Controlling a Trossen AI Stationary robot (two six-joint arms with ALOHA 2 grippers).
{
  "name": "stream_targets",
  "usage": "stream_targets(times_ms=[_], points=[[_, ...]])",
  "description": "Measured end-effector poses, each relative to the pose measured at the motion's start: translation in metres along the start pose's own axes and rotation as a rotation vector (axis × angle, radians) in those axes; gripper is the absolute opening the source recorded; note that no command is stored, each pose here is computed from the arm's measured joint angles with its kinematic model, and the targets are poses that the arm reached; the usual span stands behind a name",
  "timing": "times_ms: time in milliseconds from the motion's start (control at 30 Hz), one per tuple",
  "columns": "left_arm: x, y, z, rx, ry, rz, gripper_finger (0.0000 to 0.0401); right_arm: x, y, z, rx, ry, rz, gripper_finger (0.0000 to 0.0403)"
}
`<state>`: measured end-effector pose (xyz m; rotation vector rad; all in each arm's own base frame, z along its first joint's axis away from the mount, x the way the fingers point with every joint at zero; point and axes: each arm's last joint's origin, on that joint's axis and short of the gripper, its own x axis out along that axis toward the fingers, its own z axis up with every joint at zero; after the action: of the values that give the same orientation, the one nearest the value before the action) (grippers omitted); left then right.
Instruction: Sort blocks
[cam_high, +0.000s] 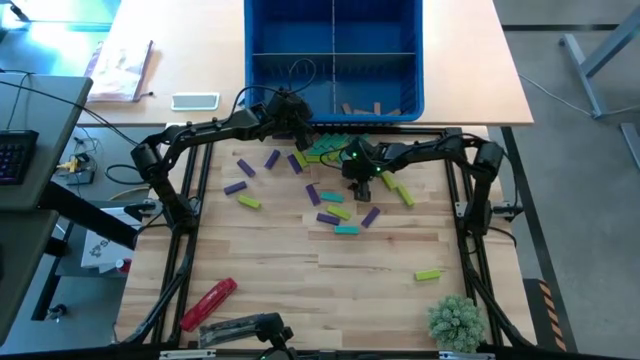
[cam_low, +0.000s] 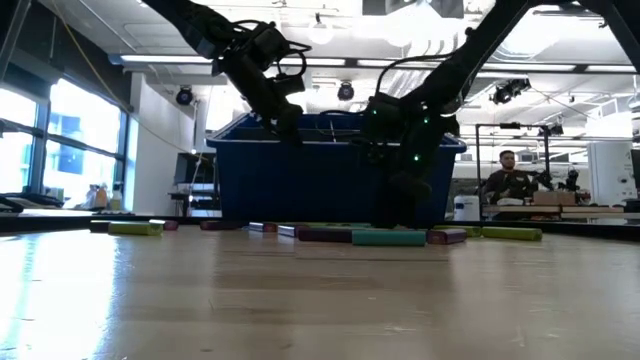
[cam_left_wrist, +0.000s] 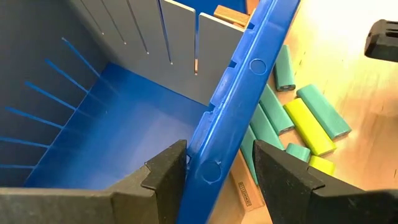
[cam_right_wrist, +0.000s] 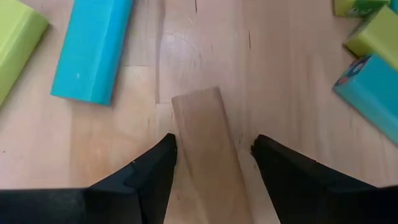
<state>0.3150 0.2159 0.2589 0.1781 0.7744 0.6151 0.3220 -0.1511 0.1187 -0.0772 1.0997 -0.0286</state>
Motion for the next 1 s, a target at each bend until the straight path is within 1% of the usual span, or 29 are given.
stream_targets(times_ms=[67,133,233,300,333,400,467,533,600,733,833,933,1000], points=[[0.000,0.000,0.000,0.000,0.000,0.001,0.0164,0.004,-0.001,-0.002,0.005,0.013,0.006,0.0205],[0.000,0.000,0.000,0.000,0.000,0.000,0.0164,0.006,0.002,-0.003,0.008,0.031,0.018,0.0190],[0.000,0.000,0.000,0.000,0.000,0.000,0.0164,0.005,0.007,-0.003,0.027,0.059,0.020,0.0141],[0.000,0.000,0.000,0.000,0.000,0.000,0.0164,0.002,0.010,-0.002,0.086,0.070,0.018,0.0097],[0.000,0.000,0.000,0.000,0.000,0.000,0.0164,-0.002,0.012,-0.001,0.129,0.071,0.015,0.0084],[0.000,0.000,0.000,0.000,0.000,0.000,0.0164,-0.011,0.018,0.002,0.191,0.068,0.008,0.0084],[0.000,0.000,0.000,0.000,0.000,0.000,0.0164,-0.028,0.027,0.007,0.204,0.048,0.006,0.0084],[0.000,0.000,0.000,0.000,0.000,0.000,0.0164,-0.058,0.030,0.025,0.196,-0.061,-0.084,0.0084],[0.000,0.000,0.000,0.000,-0.001,-0.001,0.0164,-0.093,0.031,0.038,0.186,-0.162,-0.211,0.0084],[0.000,0.000,0.000,0.000,0.000,-0.001,0.0164,-0.155,0.015,0.049,0.226,-0.338,-0.492,0.0084],[0.000,0.000,0.000,0.000,0.000,0.000,0.0164,-0.195,-0.004,0.050,0.318,-0.520,-0.667,0.0084],[0.000,-0.001,0.000,0.001,-0.001,-0.001,0.0164,-0.210,-0.027,0.045,0.413,-0.625,-0.752,0.0084],[0.000,-0.001,0.000,0.002,0.000,-0.001,0.0164,-0.210,-0.044,0.040,0.467,-0.646,-0.793,0.0084]])
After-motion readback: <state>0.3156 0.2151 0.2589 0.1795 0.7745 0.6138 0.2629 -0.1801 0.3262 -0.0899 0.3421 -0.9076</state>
